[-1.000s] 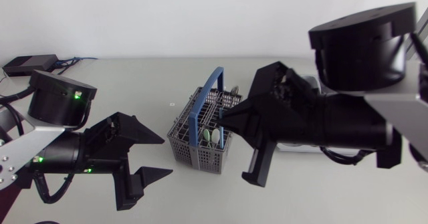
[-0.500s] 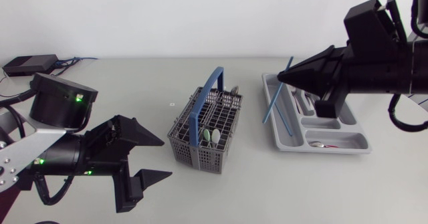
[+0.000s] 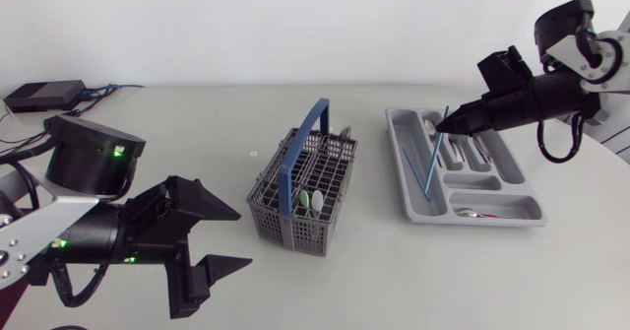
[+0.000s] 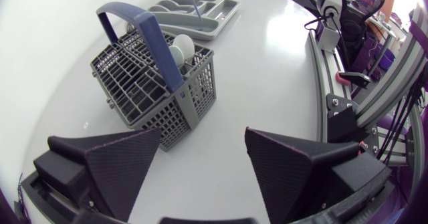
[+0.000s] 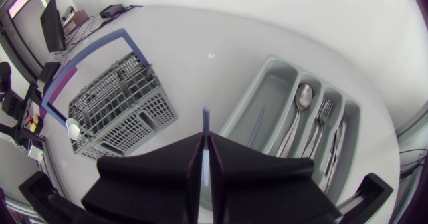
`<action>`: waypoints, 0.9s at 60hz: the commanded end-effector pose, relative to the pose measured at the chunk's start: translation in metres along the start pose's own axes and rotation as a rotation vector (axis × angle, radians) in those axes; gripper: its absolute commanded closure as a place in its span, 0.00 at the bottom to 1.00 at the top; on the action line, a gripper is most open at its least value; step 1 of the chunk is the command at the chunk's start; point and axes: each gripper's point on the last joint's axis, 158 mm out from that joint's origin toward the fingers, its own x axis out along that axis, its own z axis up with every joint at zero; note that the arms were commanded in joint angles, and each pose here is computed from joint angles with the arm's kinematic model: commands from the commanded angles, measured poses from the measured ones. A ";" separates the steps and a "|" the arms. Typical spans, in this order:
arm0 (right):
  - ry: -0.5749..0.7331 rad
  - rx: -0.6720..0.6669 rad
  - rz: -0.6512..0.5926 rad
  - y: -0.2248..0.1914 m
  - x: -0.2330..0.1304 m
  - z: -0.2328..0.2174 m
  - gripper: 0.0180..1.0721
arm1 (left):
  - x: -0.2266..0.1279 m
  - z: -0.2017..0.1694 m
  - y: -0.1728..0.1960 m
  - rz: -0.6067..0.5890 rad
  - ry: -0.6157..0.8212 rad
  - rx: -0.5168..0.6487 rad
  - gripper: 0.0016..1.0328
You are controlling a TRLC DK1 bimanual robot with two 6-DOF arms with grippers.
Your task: Unload the cutlery basket into the drawer organizer.
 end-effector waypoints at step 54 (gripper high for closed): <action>0.109 0.179 -0.105 -0.067 0.096 -0.009 0.15 | 0.009 -0.011 -0.007 -0.021 0.009 0.016 0.05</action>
